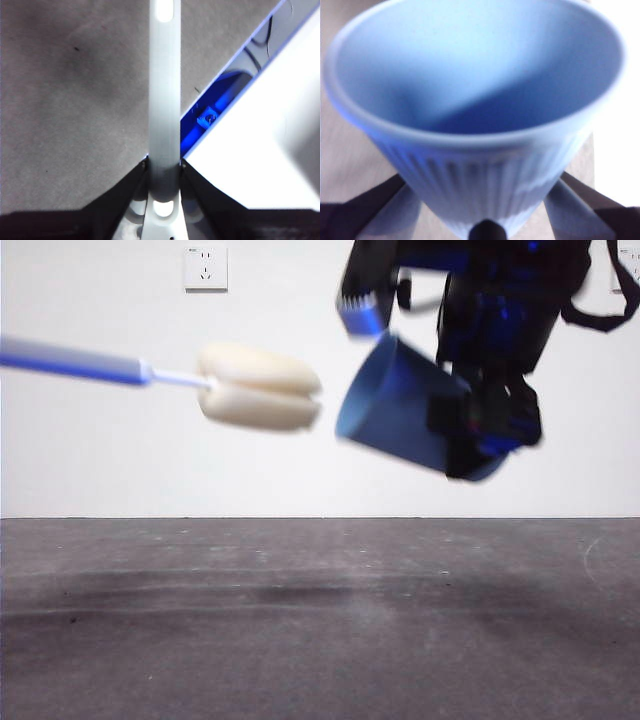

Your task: Pick up the cup brush,pick up the cup,insert the brush into the cup,clean the cup,put the cup brush back,put the cup back to the fixed position on the table

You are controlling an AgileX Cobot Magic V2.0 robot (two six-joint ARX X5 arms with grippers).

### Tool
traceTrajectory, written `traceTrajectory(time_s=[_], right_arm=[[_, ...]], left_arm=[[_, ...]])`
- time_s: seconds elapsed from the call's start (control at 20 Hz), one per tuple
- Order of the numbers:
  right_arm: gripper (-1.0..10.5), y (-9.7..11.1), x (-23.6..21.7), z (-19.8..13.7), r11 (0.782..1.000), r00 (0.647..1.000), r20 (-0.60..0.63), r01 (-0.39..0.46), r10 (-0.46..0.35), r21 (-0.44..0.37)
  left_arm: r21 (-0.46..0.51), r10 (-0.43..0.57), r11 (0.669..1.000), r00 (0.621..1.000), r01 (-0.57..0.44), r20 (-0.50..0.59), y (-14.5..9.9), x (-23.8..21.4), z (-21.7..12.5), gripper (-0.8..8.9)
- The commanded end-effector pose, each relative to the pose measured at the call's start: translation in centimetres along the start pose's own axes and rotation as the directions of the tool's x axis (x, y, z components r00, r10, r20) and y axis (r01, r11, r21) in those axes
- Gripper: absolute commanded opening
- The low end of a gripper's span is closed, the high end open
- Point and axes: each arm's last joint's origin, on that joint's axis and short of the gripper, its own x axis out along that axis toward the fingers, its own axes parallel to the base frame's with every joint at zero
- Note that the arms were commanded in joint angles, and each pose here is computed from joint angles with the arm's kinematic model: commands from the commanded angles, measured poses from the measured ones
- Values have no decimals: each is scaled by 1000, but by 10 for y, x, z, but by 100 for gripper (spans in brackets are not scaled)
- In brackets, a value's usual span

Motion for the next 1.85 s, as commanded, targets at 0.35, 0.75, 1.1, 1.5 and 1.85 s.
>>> traceTrajectory(time_s=[0.35,0.75,1.1,1.5,1.85], right_arm=[[-17,-28,-38,-14,827,989,110,23,-103,562],[-17,-54,-89,-38,590,932,304,-135,-198,796],[-17,-62,-115,-55,522,886,394,-221,-246,824],[-17,-61,-114,-55,511,885,408,-249,-226,823],[-17,-61,-114,-55,502,884,408,-254,-226,827]], left_arm=[[-284,129,957,959,-54,254,3,-13,7,-8],[-499,178,866,916,28,360,13,42,26,-8],[-615,171,788,943,43,286,27,126,58,-8],[-697,196,717,960,-1,201,35,175,71,-8],[-709,232,701,963,-70,134,38,192,69,-8]])
